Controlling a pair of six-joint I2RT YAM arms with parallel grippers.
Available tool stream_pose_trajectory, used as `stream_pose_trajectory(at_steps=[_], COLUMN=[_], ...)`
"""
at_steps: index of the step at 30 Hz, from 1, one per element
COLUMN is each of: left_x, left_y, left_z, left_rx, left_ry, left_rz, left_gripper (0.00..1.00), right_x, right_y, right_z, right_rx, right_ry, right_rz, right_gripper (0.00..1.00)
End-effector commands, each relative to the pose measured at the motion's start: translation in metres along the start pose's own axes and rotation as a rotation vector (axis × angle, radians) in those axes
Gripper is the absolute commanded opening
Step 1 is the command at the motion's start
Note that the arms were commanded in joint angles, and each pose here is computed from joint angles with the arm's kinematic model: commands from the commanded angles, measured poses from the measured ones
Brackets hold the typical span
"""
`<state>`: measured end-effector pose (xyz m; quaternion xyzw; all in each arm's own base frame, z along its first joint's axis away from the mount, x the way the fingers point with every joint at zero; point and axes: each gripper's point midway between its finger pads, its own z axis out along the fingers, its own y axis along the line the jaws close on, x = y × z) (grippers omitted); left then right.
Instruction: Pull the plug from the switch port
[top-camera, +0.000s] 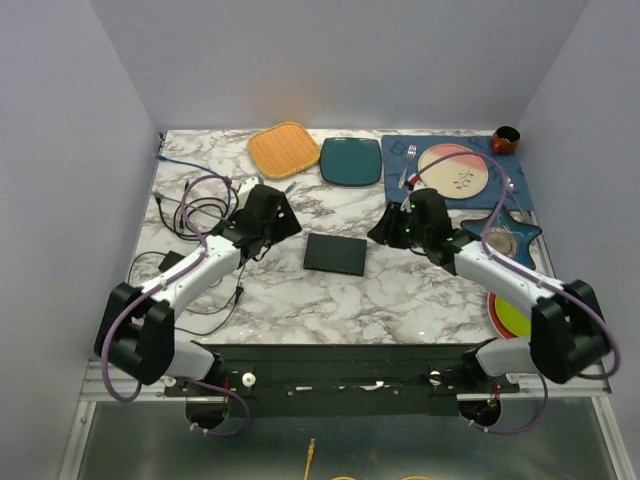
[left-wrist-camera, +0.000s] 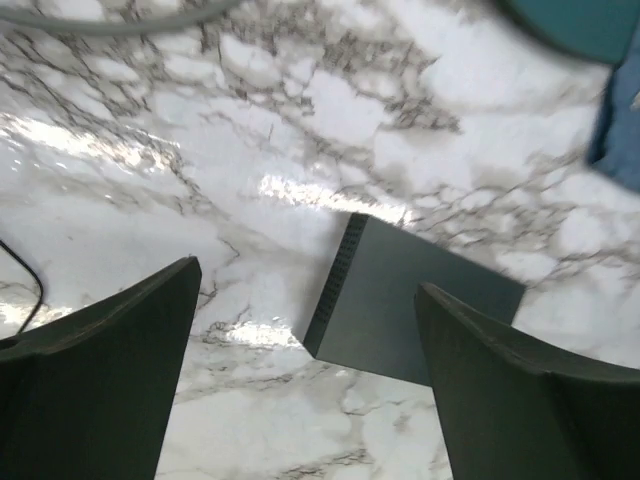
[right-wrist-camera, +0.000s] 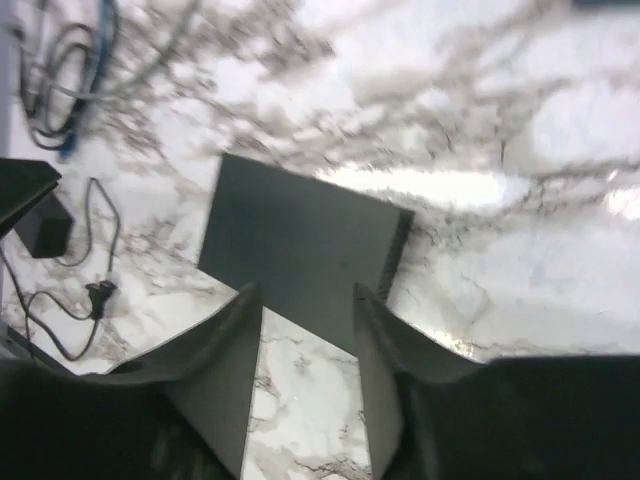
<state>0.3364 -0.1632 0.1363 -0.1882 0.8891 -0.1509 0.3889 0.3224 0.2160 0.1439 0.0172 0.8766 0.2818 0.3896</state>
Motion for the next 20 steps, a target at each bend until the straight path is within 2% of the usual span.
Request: stream_pose_trajectory(at_steps=[1,2,7,12,14,20], left_x=[-0.043,-0.043,-0.038,-0.015,-0.012,-0.014], left_y=[0.012,0.015,0.000,-0.015,-0.020,-0.013], left_z=[-0.041,-0.043,-0.050,-0.049,-0.047,-0.045], left_rx=[-0.038,-0.041,0.063,0.188,0.215,0.165], left_ry=[-0.175,-0.182,-0.161,-0.080,-0.075,-0.078], left_rz=[0.024,0.021,0.018,0.044,0.049,0.059], left_gripper=[0.99,0.99,0.99,0.99,0.99,0.99], right_x=[-0.034,-0.036,-0.044,-0.053,-0.047,-0.036], right_y=[0.018,0.020,0.036,0.062,0.068,0.060], right_z=[-0.034,-0.038,-0.068,-0.095,-0.096,-0.087], right_rx=[-0.020,-0.015,-0.082,-0.204,-0.223,-0.170], right_ry=[-0.134,-0.154,-0.298,-0.462,-0.454,-0.360], right_rz=[-0.144,-0.172,-0.226,-0.335,-0.366,-0.363], right_gripper=[0.84,1.00,1.00,1.00,1.00,1.00])
